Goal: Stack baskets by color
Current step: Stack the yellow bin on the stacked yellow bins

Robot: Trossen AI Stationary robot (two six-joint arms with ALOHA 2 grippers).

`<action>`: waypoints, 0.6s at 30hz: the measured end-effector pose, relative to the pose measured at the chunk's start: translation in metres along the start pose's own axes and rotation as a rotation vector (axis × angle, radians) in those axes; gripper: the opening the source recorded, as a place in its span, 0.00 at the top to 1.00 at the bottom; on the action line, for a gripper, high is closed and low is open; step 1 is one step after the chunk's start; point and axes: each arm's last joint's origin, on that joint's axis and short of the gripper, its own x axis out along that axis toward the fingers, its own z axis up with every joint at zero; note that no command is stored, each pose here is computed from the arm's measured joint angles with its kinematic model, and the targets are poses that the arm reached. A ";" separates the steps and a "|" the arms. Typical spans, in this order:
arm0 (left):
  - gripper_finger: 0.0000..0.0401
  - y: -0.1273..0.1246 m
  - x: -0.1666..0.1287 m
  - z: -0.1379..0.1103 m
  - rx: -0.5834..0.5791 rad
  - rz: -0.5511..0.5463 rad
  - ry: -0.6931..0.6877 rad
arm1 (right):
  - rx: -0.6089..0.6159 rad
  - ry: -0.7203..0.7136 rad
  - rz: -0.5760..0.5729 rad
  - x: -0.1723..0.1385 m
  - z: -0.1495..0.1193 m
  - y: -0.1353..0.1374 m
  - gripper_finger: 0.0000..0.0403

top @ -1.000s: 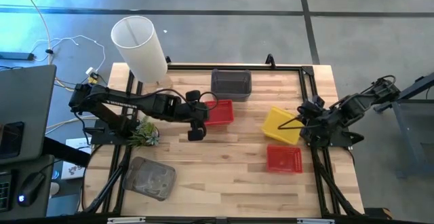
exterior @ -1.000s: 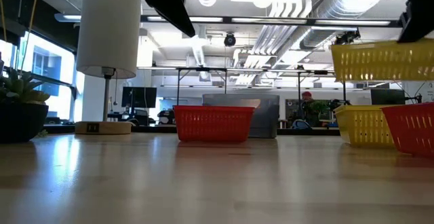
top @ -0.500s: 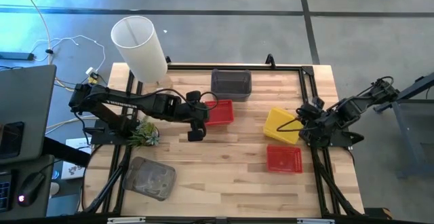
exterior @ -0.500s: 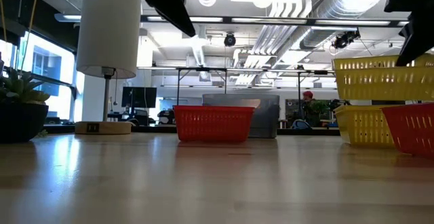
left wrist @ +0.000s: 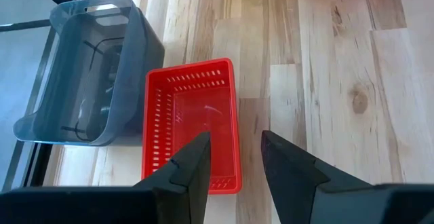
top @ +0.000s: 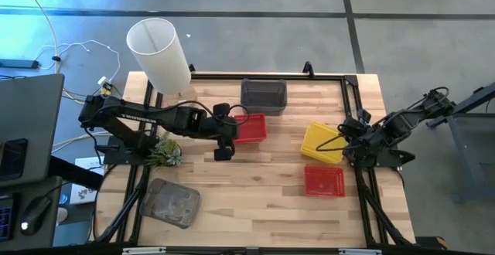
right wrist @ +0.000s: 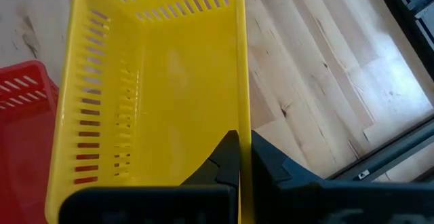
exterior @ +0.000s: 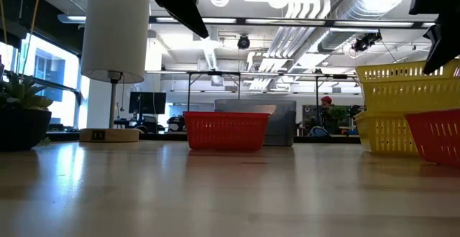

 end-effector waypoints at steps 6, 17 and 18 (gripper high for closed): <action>0.71 0.000 0.000 0.000 0.000 0.000 0.000 | 0.002 -0.002 0.006 0.000 0.001 0.001 1.00; 0.71 0.000 0.000 0.000 0.000 -0.003 0.000 | -0.021 0.031 -0.018 0.005 0.004 0.009 1.00; 0.71 0.000 0.000 0.000 0.000 -0.003 0.000 | -0.025 0.035 -0.022 0.005 0.005 0.010 1.00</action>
